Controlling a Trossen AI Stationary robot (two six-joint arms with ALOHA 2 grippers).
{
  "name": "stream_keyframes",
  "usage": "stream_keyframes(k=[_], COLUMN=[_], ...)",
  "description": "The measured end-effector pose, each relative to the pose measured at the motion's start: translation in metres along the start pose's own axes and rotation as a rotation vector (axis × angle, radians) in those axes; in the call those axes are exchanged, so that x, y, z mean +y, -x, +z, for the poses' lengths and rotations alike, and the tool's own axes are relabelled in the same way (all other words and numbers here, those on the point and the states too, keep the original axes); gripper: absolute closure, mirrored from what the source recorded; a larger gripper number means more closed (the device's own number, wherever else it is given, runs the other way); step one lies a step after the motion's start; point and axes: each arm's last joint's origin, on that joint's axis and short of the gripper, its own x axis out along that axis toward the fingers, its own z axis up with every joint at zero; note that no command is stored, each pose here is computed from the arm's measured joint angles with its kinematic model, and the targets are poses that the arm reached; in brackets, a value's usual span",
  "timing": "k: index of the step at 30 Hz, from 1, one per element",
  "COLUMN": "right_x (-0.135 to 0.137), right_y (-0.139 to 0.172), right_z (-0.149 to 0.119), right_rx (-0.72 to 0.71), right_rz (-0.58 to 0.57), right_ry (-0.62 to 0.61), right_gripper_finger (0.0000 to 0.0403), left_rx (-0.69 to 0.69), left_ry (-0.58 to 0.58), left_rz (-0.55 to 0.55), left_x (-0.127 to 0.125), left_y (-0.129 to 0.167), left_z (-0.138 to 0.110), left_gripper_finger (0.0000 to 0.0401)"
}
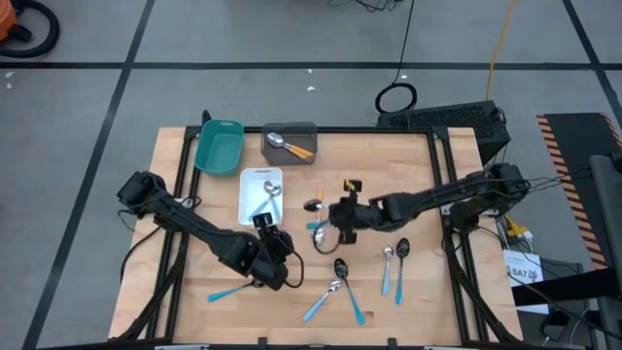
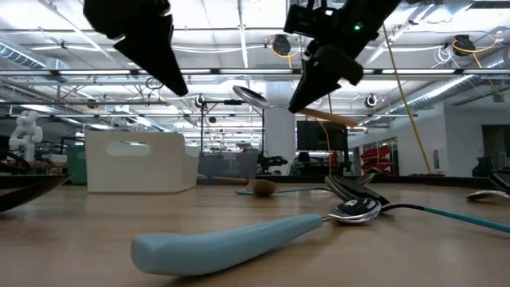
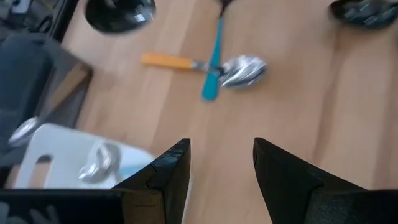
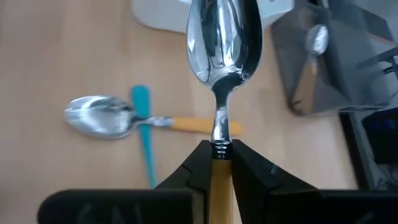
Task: Sort silverware by color (type)
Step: Put the right orange spoon into the black bin
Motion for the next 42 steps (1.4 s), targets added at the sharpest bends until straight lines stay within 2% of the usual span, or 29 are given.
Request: stream_keyframes(k=[5, 10, 13, 18, 24, 29, 33, 38, 42], right_x=[-0.022, -0.041, -0.052, -0.073, -0.111, -0.143, -0.168, -0.196, -0.214], right_y=[-0.005, -0.005, -0.005, -0.009, -0.005, 0.004, 0.004, 0.0, -0.012], right_z=[0.009, 0.019, 0.026, 0.036, 0.054, 0.067, 0.066, 0.057, 0.058], right_rx=[-0.007, -0.036, -0.075, -0.188, -0.243, -0.273, -0.277, -0.322, -0.433], right_rz=[-0.002, 0.028, 0.043, 0.083, 0.04, 0.025, 0.006, 0.052, 0.085], right_ry=[-0.011, -0.02, -0.025, -0.043, -0.122, -0.145, -0.184, -0.275, -0.341], right_gripper_finger=[0.0366, 0.0366, 0.0366, 0.0366, 0.0366, 0.0366, 0.0366, 0.0366, 0.0366], left_rx=[-0.038, -0.073, -0.11, -0.278, -0.427, -0.439, -0.442, -0.453, -0.463], left_ry=[-0.067, -0.106, -0.08, -0.057, -0.04, -0.042, -0.038, -0.052, -0.078], left_rz=[0.075, 0.172, 0.146, 0.04, -0.025, -0.025, -0.019, -0.014, -0.01], left_x=[-0.001, 0.002, 0.009, 0.013, 0.023, 0.028, 0.03, 0.03, 0.03], left_y=[-0.004, -0.025, -0.025, -0.004, 0.01, 0.007, 0.006, 0.005, 0.006], left_z=[-0.008, -0.036, -0.047, -0.045, -0.053, -0.061, -0.058, -0.056, -0.055], left_gripper_finger=[0.0226, 0.0226, 0.0226, 0.0227, 0.0227, 0.0227, 0.0227, 0.0227, 0.0227])
